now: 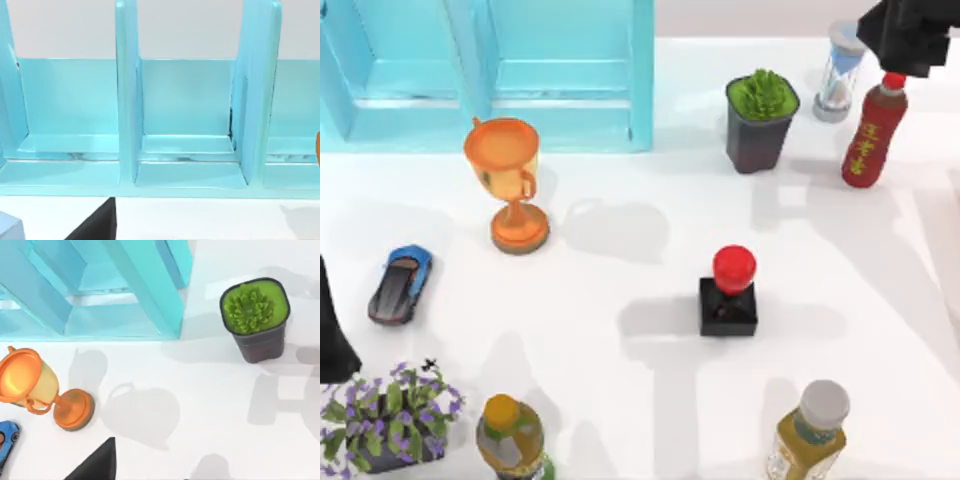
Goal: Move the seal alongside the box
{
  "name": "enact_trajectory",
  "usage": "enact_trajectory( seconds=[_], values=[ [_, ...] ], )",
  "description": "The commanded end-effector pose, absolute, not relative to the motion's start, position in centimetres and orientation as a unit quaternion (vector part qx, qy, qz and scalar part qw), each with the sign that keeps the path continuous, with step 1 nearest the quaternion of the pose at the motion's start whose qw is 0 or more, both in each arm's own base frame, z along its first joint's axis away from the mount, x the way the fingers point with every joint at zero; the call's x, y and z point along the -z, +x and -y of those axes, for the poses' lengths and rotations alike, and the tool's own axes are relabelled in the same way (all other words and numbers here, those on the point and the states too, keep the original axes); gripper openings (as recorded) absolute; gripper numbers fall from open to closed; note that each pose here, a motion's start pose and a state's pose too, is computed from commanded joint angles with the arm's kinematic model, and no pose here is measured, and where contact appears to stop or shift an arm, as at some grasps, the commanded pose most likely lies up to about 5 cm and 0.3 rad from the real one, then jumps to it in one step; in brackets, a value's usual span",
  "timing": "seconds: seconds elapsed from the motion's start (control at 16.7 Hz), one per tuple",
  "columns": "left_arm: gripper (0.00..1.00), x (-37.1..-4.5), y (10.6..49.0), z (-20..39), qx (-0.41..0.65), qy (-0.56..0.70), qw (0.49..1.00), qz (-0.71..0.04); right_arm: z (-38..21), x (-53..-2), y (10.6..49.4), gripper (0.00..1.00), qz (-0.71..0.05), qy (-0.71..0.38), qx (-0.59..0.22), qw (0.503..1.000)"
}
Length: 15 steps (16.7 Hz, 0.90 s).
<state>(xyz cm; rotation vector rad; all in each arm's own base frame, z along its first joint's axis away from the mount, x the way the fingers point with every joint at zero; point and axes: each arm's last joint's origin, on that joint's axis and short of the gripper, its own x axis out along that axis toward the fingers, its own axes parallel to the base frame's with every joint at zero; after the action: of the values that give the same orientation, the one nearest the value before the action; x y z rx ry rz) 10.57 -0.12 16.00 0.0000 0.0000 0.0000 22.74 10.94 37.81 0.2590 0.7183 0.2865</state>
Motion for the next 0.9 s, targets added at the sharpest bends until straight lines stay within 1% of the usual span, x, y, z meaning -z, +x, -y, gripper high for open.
enact_trajectory(
  seconds=[0.12,0.24,0.42,0.54,0.72,0.9],
  values=[
    [1.00,-16.0,10.6,0.1,0.000,0.000,1.000,0.000,-14.0,-37.3,25.7,1.00,-0.421,0.123,-0.131,0.889],
    [1.00,-16.0,10.6,0.1,0.000,0.000,1.000,0.000,-17.0,-35.7,28.4,1.00,-0.493,0.110,-0.113,0.856],
    [1.00,-16.0,10.6,0.1,0.000,0.000,1.000,0.000,-21.1,-31.8,31.4,1.00,-0.591,0.075,-0.072,0.800],
    [1.00,-16.0,10.6,0.1,0.000,0.000,1.000,0.000,-23.0,-29.0,32.7,1.00,-0.643,0.048,-0.042,0.763],
    [1.00,-16.0,10.6,0.1,0.000,0.000,1.000,0.000,-24.7,-25.9,33.5,1.00,-0.694,0.014,-0.007,0.720],
    [1.00,-16.0,10.6,0.1,0.000,0.000,1.000,0.000,-25.1,-25.0,33.7,1.00,-0.707,0.004,0.004,0.707]
  ],
)
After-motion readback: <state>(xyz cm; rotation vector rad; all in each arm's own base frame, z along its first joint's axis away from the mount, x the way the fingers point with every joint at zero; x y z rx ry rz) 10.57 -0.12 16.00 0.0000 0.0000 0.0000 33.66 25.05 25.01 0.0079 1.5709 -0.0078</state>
